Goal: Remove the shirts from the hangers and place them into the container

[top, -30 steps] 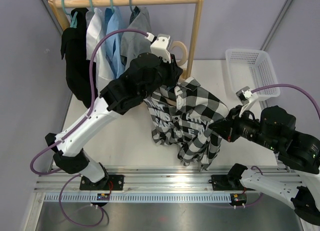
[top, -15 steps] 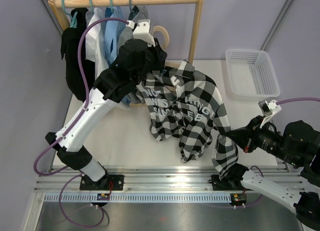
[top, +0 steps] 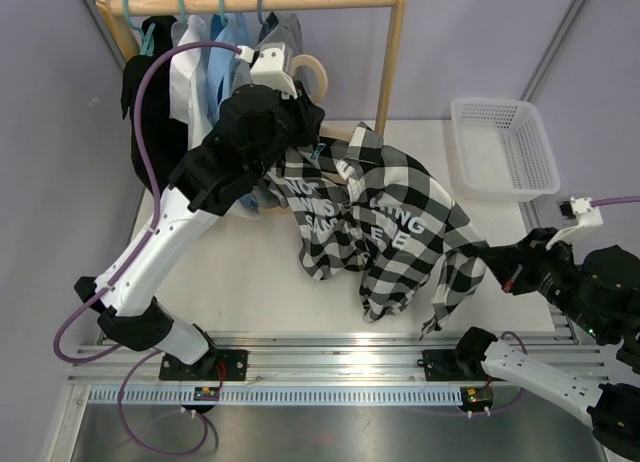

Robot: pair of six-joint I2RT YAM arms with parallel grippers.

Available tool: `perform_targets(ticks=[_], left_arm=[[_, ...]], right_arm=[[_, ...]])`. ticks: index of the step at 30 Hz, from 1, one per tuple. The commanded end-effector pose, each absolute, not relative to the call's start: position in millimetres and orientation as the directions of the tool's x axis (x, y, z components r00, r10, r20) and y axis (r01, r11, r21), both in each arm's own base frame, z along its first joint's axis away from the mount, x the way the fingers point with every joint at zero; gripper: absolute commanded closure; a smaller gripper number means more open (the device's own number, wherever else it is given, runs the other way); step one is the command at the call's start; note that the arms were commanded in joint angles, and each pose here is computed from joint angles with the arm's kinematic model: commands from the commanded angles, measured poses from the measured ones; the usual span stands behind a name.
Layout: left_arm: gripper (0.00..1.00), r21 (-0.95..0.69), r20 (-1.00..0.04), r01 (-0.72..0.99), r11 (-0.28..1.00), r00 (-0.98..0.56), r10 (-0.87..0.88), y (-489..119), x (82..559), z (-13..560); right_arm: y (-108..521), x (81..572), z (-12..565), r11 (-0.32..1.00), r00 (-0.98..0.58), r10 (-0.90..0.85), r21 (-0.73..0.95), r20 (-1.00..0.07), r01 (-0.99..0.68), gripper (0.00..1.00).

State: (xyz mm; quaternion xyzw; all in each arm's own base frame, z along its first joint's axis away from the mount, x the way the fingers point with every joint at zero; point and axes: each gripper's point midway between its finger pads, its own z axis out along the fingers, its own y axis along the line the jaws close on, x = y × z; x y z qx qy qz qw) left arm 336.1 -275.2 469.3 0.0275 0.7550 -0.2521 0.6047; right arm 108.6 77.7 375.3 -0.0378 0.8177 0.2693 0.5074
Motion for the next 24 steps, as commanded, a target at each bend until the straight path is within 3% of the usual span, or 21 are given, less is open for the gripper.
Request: perform_targets(ticks=[1,8,18,24], left_arm=[[1.00,-0.454,-0.885,0.323,0.830,-0.051,-0.463,-218.8,313.9,554.5],[1.00,-0.489,-0.846,0.274,0.828,0.083,-0.527,-148.5,268.0,581.3],[1.00,-0.568,-0.783,0.213,0.795,0.156,-0.602,-90.9,229.7,581.8],[1.00,-0.624,-0.765,0.349,0.700,-0.091,-0.637,-150.8,229.7,542.1]], right_arm=[[5.3,110.8,370.7,0.925,-0.395,0.339,0.380,-0.854,-0.027,1.00],[-65.4,98.3,378.8,0.847,-0.189,0.524,0.484,-0.831,0.221,1.00],[-61.1,106.8,374.7,0.845,-0.179,0.519,0.471,-0.836,0.253,1.00],[-4.0,129.4,361.6,0.911,-0.316,0.410,0.396,-0.856,0.111,1.00]])
